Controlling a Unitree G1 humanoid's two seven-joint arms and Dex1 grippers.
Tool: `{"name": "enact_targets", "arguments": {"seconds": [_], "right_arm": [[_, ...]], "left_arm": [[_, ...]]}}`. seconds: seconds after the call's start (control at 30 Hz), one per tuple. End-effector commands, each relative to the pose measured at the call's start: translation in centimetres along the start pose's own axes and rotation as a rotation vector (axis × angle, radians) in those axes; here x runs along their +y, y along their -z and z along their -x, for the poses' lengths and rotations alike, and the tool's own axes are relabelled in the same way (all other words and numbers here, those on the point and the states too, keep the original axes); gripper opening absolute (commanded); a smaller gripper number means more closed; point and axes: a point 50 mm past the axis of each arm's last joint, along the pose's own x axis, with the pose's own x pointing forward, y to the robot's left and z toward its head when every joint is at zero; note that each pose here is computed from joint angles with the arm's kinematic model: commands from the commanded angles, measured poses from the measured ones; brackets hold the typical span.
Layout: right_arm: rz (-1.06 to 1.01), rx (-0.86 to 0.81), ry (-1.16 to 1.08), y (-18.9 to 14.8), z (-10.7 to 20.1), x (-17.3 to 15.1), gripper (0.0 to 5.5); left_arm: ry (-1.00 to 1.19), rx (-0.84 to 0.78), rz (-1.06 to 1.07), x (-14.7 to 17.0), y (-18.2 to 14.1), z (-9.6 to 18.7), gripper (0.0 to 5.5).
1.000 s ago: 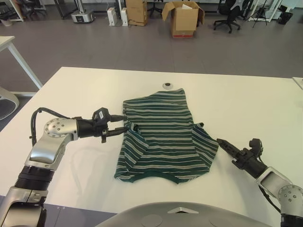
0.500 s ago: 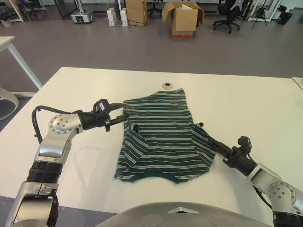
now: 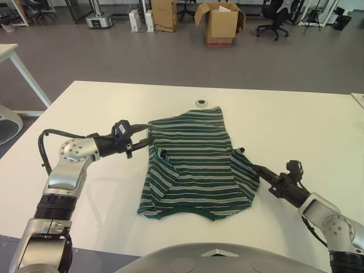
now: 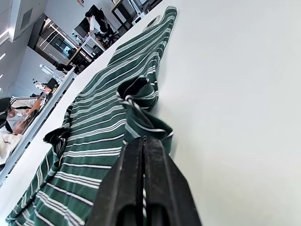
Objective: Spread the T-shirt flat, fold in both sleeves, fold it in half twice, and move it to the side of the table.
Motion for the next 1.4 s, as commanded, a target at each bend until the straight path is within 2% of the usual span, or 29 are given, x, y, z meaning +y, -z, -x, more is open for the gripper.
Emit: {"name": "enact_targets", "arguments": {"seconds": [0.03,0.3,0.47,0.83,1.37,1.4], "right_arm": [[-0.088,0.031,0.081,1.5,0.8,-1.3,0.74],[-0.172,0.007,0.077,1.4,2.9,-1.4,2.24],[-0.14,0.088,0.075,3.1,2.8,-0.7,2.24],[-0.17,0.081,0.095,3.9,0.8,-1.1,2.24],[-0.069,0.181,0.118,5.1,0.5,-1.6,0.13],[-0.056,0.18,0.135,5.1,0.5,-1.9,0.13]], "left_arm": [[-0.013,0.013,-0.005,0.0,0.3,0.1,2.23],[-0.003,0.023,-0.005,-0.9,0.7,-0.1,2.23],[-0.001,0.023,0.0,-1.2,0.7,-0.2,2.23],[0.02,0.032,-0.014,-1.1,0.7,-0.6,2.23],[0.005,0.037,-0.026,-1.1,0.8,-0.5,2.23],[0.005,0.038,-0.026,-1.1,0.9,-0.5,2.23]]}}
